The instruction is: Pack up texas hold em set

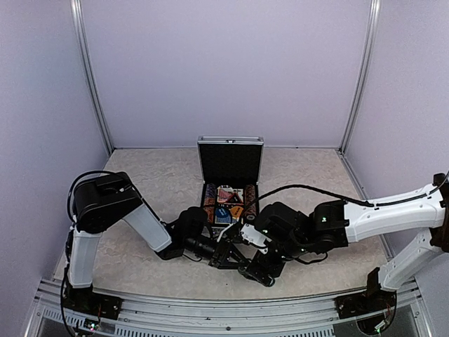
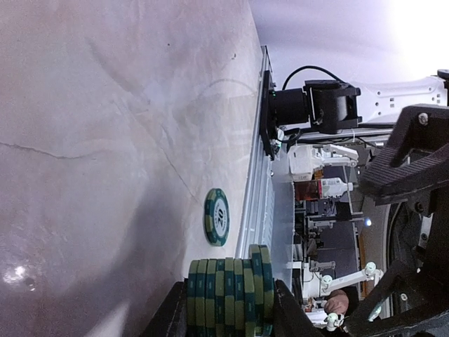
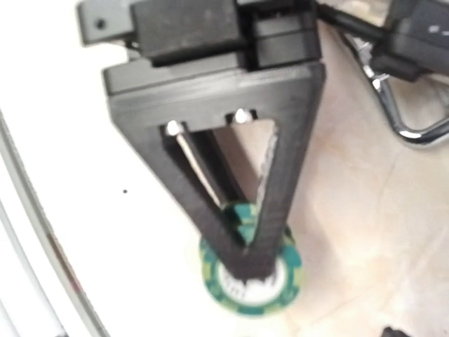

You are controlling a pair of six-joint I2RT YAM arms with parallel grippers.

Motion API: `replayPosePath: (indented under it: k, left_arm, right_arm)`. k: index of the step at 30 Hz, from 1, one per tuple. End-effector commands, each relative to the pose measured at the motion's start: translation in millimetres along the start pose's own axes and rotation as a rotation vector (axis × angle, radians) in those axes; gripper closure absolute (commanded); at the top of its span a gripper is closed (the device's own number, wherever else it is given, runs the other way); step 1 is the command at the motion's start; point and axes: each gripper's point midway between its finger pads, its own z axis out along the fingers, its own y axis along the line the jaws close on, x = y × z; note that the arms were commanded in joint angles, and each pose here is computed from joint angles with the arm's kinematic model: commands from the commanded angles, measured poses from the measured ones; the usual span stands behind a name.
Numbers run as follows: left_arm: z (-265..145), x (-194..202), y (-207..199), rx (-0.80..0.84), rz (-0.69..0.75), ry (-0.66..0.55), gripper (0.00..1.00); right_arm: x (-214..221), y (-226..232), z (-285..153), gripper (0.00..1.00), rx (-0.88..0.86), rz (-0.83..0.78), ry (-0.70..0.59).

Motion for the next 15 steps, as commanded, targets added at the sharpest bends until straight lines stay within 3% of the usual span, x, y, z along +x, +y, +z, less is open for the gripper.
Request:
replayPosePath:
  k: [1,15]
  left_arm:
    - [-7.0,-17.9,-5.9,-0.042,0.022,-0.032,0.92]
    - [-23.0,-89.5,-24.4,-0.377,0.208,-0.053,0.92]
  right_arm:
    - [-4.8,-12.4,-22.6,0.04,0.044,0.053,-0.063]
    - [12.0,-54.0,-48.5,0.02,0.208,0.155,-0.186]
